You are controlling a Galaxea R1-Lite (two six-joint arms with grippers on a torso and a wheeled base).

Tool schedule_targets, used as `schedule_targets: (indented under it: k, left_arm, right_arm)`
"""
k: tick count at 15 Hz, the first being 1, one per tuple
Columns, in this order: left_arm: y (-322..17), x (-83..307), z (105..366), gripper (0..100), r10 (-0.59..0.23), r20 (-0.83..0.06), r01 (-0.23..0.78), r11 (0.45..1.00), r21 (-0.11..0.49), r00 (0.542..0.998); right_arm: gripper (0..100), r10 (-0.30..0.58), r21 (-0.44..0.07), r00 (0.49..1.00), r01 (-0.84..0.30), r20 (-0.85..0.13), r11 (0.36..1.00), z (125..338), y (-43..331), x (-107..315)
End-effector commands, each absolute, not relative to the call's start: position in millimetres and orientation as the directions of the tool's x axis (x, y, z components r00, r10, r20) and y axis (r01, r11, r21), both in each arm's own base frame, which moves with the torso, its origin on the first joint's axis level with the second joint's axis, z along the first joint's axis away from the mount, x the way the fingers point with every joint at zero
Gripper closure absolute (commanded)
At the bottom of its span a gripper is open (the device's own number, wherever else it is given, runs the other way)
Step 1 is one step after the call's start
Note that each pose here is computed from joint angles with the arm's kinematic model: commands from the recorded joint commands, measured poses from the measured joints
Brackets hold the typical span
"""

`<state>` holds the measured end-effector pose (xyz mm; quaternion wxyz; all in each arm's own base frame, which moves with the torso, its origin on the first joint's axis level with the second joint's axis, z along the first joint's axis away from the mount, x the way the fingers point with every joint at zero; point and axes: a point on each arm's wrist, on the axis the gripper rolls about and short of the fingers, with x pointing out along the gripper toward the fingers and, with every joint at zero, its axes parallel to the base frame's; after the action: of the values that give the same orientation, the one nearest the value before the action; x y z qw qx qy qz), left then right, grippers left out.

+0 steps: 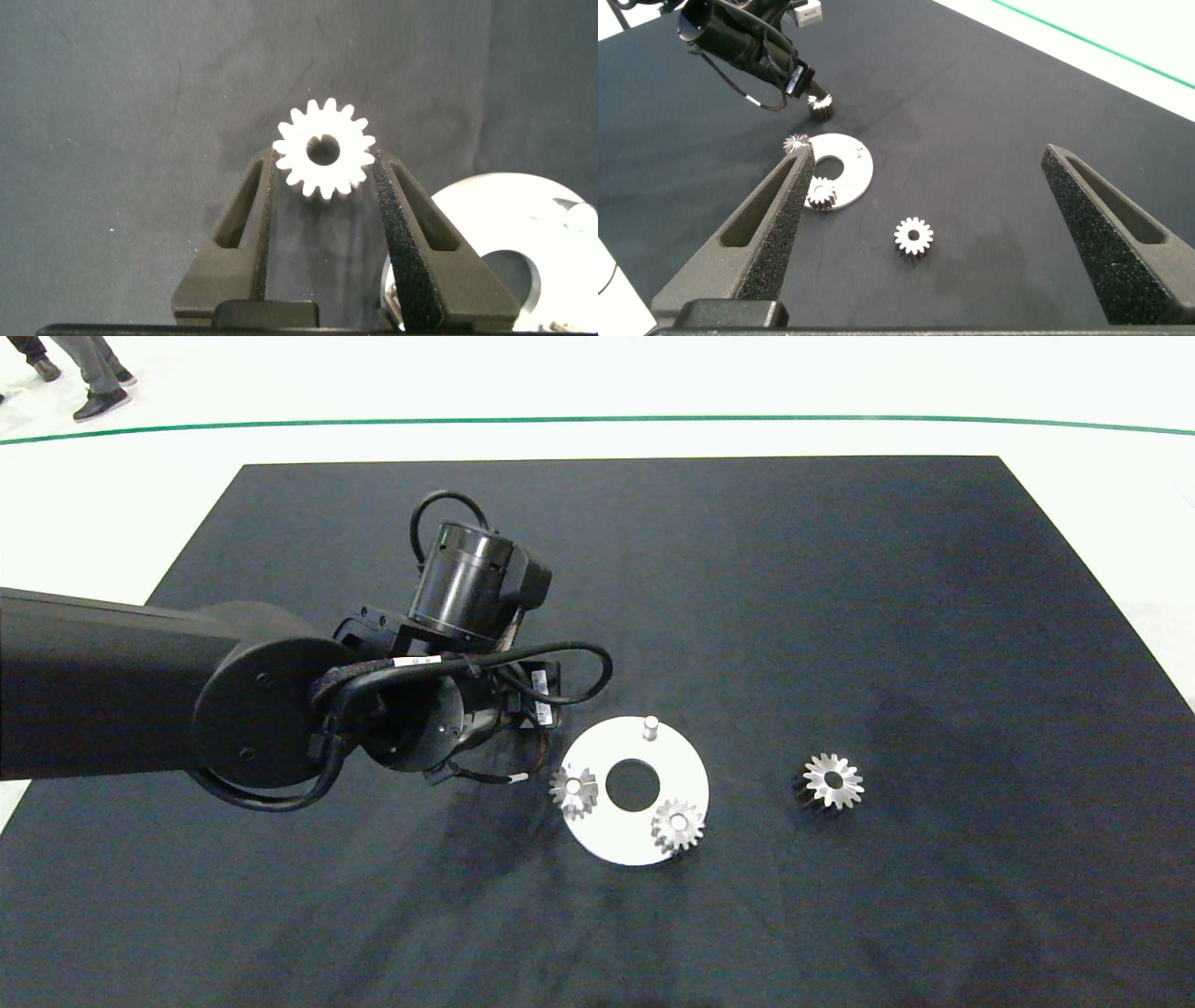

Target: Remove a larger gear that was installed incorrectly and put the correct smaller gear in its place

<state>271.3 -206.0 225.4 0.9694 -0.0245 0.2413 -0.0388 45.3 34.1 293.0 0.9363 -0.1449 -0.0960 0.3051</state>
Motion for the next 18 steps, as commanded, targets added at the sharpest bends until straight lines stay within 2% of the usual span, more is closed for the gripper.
schedule_targets:
  k: [1,5,6,9,13,18]
  left_arm:
    - [-204,265,233,100,-0.097,-0.452,0.068,0.995,-0.079,0.887]
    - [-211,251,240,100,-0.140,-0.434,0.111,0.990,-0.092,0.890]
    - [-210,251,241,0,-0.139,-0.430,0.109,0.990,-0.092,0.892]
    - [-213,254,240,0,-0.146,-0.414,0.112,0.988,-0.105,0.898]
    - [-224,264,226,0,-0.137,-0.417,0.108,0.990,-0.091,0.899]
    - [-224,269,218,0,-0.121,-0.438,0.113,0.993,-0.043,0.891]
  right_arm:
    - [0,0.599,-0.333,0.795,-0.543,0.090,0.771,293,34,46]
    - [0,0.599,-0.334,0.795,-0.543,0.090,0.771,293,34,46]
    - [0,0.600,-0.334,0.796,-0.544,0.087,0.770,292,35,46]
    - [0,0.600,-0.334,0.796,-0.544,0.086,0.770,291,35,46]
    - [0,0.600,-0.344,0.796,-0.542,0.084,0.767,291,35,46]
    - [0,0.600,-0.347,0.796,-0.541,0.084,0.766,291,35,46]
